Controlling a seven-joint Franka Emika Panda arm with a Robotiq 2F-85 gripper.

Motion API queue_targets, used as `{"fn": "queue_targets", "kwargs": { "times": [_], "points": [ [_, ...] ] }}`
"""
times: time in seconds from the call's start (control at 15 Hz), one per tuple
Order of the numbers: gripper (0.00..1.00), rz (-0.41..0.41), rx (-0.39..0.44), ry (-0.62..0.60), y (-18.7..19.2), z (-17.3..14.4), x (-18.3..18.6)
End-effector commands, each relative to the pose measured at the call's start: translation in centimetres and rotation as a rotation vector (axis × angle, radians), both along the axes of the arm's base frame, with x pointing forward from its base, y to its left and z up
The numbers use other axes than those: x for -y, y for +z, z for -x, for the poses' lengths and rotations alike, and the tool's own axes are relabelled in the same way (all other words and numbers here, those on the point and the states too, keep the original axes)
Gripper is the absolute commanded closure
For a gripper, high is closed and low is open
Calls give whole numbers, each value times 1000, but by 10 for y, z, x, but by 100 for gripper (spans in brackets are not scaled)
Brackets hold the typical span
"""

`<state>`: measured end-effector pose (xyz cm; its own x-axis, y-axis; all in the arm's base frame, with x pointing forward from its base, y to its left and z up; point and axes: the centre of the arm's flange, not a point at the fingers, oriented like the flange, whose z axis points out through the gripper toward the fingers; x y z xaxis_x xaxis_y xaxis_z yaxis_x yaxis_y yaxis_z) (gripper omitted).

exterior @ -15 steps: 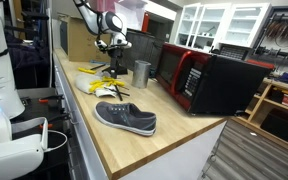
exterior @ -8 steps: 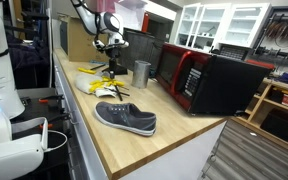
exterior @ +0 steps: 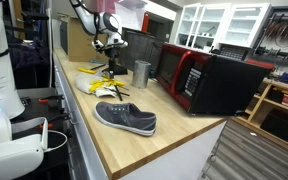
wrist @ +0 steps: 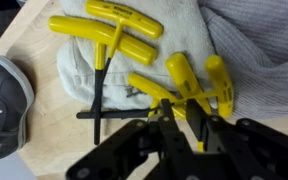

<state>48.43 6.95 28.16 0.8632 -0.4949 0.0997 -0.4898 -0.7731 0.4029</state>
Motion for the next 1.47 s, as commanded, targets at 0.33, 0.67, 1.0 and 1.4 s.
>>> {"fn": "queue_targets", "kwargs": {
  "times": [0.33, 0.67, 1.0, 1.4],
  "points": [
    [4, 115, 24, -11, -18, 17, -13],
    [46, 112, 31, -49, -17, 22, -16],
    [82, 108, 37, -53, -15, 25, -18],
    [98, 100, 59, -50, -2, 28, -15]
  ]
}}
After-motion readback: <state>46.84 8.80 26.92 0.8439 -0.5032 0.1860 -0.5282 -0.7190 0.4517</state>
